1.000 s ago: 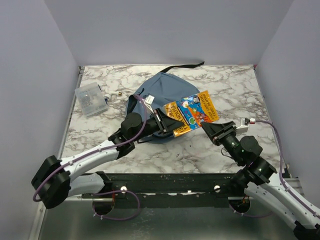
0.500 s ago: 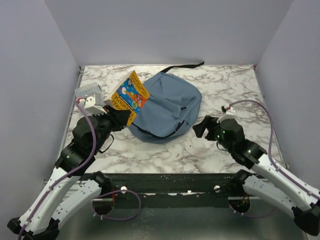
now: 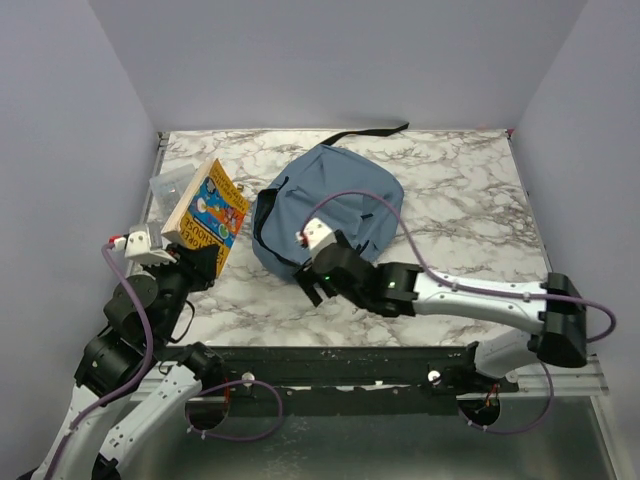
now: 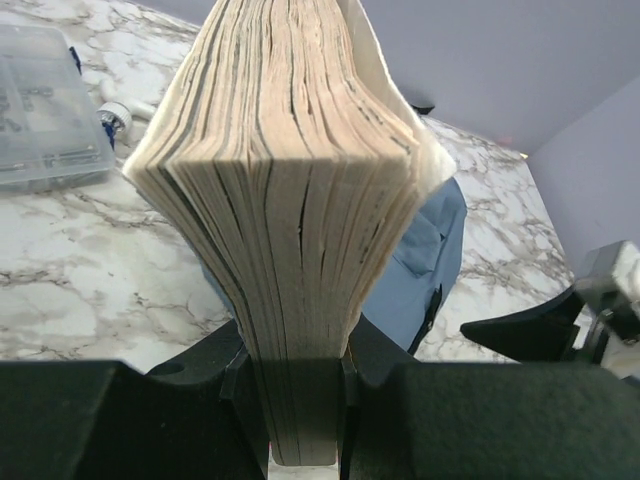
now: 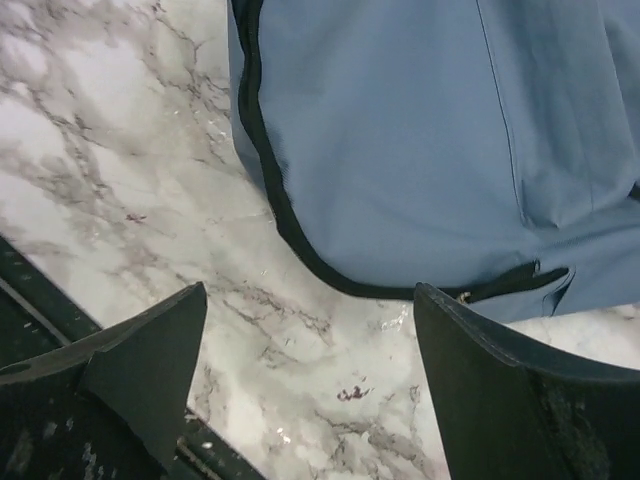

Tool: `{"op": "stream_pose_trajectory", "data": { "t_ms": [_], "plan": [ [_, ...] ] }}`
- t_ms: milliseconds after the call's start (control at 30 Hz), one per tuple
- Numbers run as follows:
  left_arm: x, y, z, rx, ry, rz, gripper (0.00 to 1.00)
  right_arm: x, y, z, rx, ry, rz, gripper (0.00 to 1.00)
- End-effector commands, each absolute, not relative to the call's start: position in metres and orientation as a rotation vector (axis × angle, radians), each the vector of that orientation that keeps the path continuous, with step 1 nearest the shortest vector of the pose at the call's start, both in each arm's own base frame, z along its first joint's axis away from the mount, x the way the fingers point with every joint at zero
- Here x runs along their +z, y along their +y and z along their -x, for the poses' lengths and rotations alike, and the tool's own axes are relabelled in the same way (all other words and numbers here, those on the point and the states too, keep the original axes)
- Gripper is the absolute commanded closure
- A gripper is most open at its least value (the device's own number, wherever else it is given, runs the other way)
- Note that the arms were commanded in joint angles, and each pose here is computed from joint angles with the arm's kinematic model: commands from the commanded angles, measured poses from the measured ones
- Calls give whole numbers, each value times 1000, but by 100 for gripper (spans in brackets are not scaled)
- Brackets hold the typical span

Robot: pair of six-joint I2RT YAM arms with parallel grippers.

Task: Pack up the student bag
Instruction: Place the book in the student bag.

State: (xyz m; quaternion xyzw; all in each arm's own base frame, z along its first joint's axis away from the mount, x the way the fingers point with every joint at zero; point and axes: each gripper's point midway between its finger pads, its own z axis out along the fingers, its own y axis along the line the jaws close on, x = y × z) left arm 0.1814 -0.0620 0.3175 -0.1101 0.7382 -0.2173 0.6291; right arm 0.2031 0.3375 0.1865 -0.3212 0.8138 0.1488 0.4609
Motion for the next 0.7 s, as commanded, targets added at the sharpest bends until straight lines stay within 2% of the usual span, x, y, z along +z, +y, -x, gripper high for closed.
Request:
{"op": "stream_pose_trajectory", "data": {
  "t_ms": [0,100,233,433,567,600,667],
  "plan": [
    [332,-43,-177,-456,1614,302,100,170,335,-220,-95,1929,913,12],
    [333,-39,-172,-459,1598,308,100,156,340,-234,-272,1913,903,14],
    [333,-35,-165,-466,1601,312,100,155,345,-250,-424,1858,857,23],
    [325,-37,-166,-475,1617,325,100,153,361,-265,-455,1775,858,31],
    [316,-47,-169,-514,1651,326,100,143,363,-279,-416,1812,820,60],
    [314,-51,-169,-531,1662,322,100,141,360,-283,-412,1825,798,71],
    [307,-58,-170,-566,1686,322,100,140,352,-290,-386,1871,717,99]
  ]
}}
